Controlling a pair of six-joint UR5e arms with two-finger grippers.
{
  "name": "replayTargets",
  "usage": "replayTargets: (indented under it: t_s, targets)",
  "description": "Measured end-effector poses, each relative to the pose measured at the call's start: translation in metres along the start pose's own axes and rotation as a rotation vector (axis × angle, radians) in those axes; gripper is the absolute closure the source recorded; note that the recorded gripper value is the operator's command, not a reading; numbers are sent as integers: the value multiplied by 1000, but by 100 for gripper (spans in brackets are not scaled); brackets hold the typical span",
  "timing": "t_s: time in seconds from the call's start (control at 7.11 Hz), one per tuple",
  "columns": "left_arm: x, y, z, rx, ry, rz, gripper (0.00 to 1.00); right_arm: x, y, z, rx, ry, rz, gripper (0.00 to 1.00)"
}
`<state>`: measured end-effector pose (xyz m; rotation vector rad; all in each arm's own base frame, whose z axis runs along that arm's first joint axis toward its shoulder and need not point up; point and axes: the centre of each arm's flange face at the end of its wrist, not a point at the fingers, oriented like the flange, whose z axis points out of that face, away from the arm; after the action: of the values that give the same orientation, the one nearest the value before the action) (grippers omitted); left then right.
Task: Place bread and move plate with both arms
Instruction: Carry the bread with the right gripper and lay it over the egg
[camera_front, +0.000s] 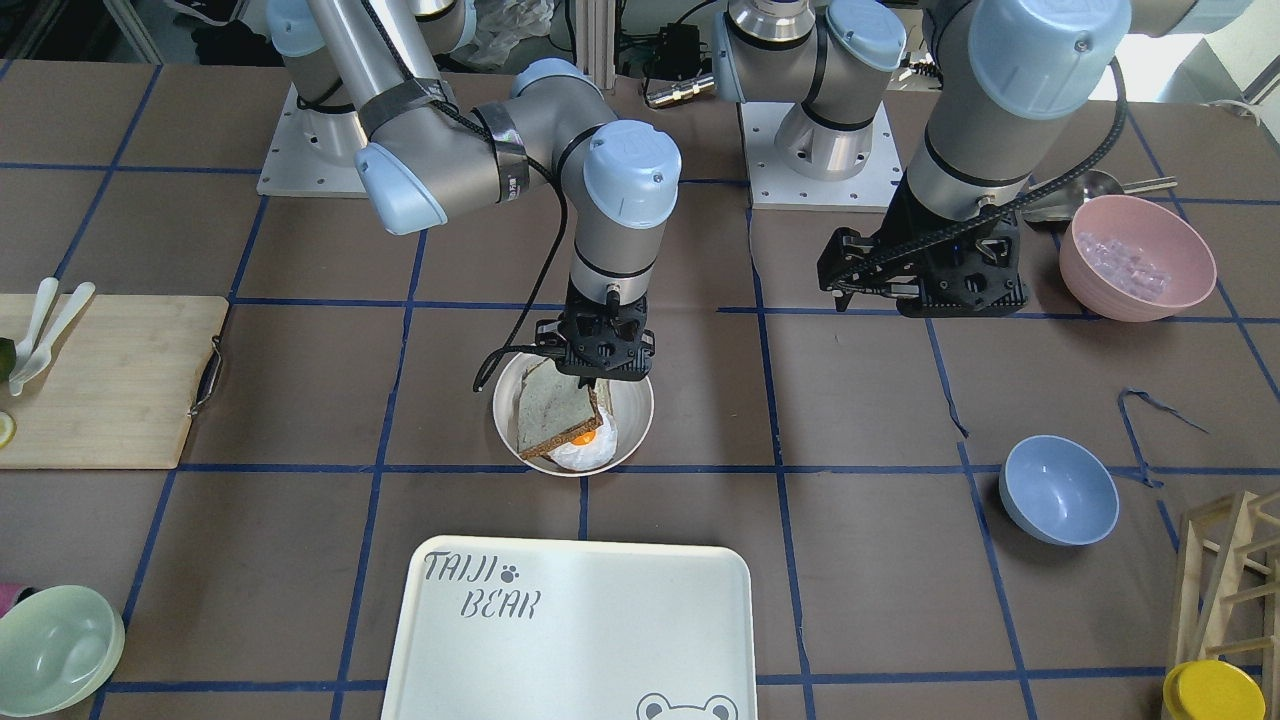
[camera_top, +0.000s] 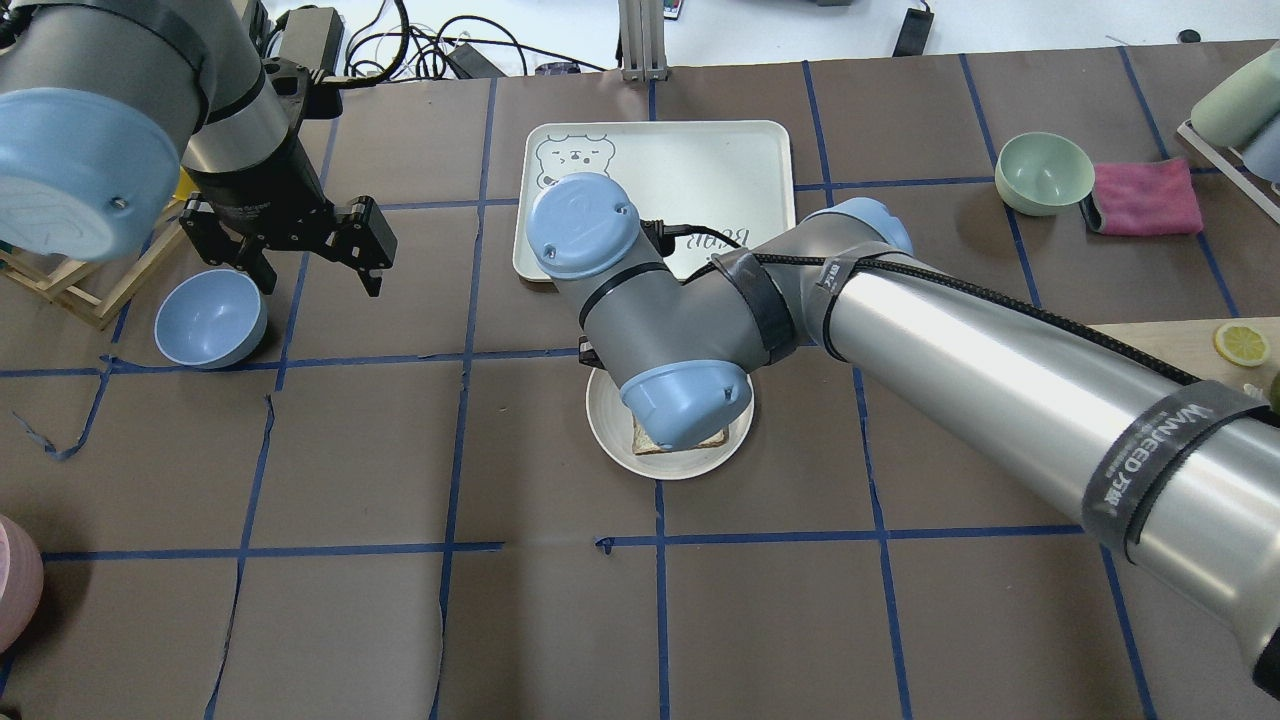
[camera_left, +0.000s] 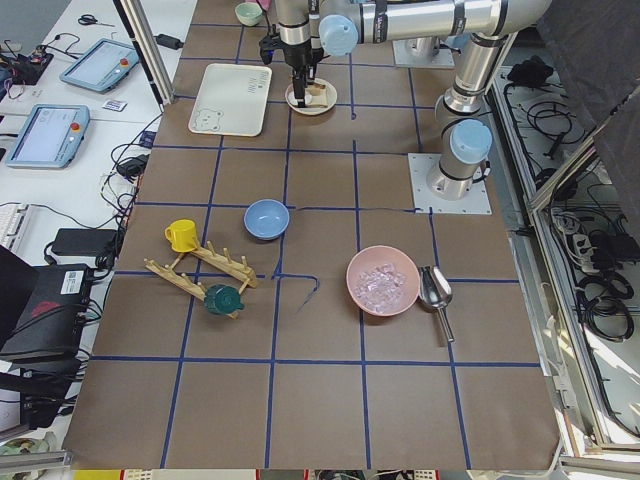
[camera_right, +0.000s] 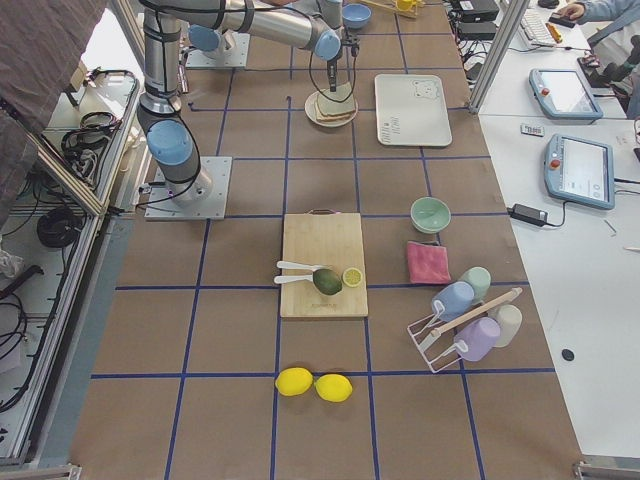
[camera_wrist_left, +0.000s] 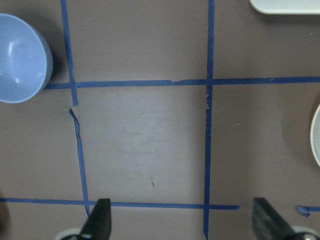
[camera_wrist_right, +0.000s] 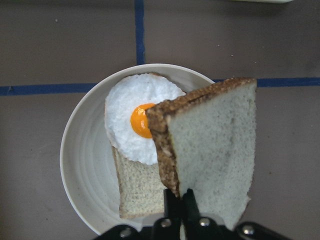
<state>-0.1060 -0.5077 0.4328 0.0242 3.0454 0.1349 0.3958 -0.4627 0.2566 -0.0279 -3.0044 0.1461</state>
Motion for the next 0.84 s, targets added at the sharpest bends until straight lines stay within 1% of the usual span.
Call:
replayTargets:
  t_s: [0.28,0.42,0.56,0.7,0.84]
  targets:
    - [0,0,1,0,2,0,0,-3,2,6,-4,6,-2,100]
    - [0,-1,1,0,2,0,0,-3,3,7,-7,6,-3,74]
    - [0,-2,2,-1,3,0,0,-3,3,8,-10,4,-3,53]
    - [0,-3,3,-3,3,0,0,-4,3,8,-10,2,0,37]
    - [0,-3,2,-2,3,0,0,-4,2,7,-7,0,3,13]
